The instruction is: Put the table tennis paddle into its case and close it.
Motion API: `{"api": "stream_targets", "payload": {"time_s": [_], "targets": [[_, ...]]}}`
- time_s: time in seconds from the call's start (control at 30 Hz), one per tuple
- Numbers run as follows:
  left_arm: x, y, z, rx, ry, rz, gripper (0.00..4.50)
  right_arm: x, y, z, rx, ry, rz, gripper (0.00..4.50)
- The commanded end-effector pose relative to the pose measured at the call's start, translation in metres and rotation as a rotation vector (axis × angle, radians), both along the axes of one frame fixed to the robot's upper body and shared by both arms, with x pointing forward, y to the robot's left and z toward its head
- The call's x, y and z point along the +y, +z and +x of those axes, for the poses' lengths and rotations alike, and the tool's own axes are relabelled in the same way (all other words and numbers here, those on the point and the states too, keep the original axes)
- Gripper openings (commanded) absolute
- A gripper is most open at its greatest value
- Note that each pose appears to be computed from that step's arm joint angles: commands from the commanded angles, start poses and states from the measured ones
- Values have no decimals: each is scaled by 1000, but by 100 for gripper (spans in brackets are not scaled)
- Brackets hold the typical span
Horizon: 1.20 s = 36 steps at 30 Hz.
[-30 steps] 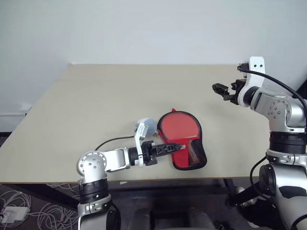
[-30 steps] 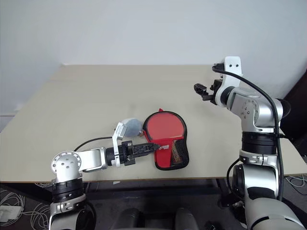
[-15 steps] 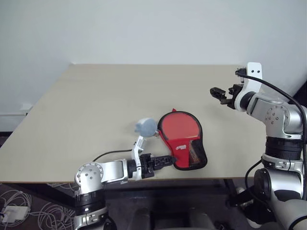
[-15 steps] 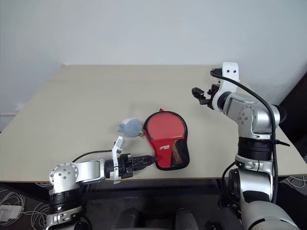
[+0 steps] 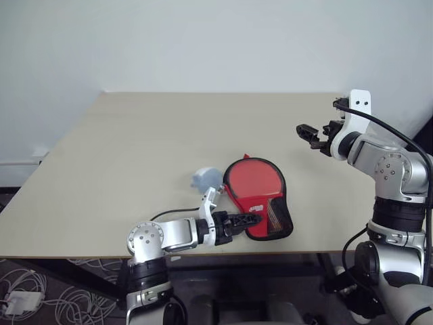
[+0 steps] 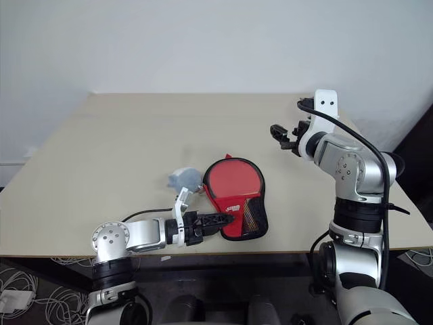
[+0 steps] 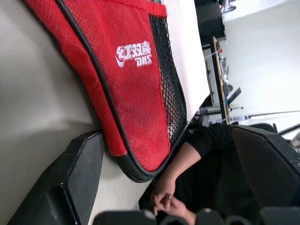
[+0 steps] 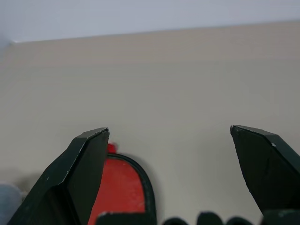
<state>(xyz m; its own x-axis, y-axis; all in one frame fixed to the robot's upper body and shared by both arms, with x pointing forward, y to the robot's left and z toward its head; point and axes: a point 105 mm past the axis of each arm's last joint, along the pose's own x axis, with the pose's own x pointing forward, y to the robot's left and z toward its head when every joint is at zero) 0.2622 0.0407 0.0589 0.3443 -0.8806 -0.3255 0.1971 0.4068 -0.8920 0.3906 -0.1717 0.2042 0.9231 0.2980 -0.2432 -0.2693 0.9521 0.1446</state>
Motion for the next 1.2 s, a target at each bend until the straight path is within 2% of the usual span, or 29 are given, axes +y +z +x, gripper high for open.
{"api": "stream_targets", "payload": {"time_s": [0.03,0.53,0.67,0.97,1.0,1.1,1.2], "targets": [[-1,-15,3,57,19,87,450,1,16,-4,-63,-5,14,448],[-15,-22,12,123,45,136,450,11,14,-4,-59,6,28,448],[-11,-25,13,117,41,160,357,11,16,-3,-63,6,27,450],[1,-33,15,130,49,194,20,15,21,-1,-73,20,29,450],[3,-35,15,133,48,197,2,16,21,-1,-73,24,30,450],[3,-33,12,124,17,189,2,19,21,0,-73,31,32,450],[-5,-19,2,39,-103,154,2,21,21,0,-72,38,32,450]]}}
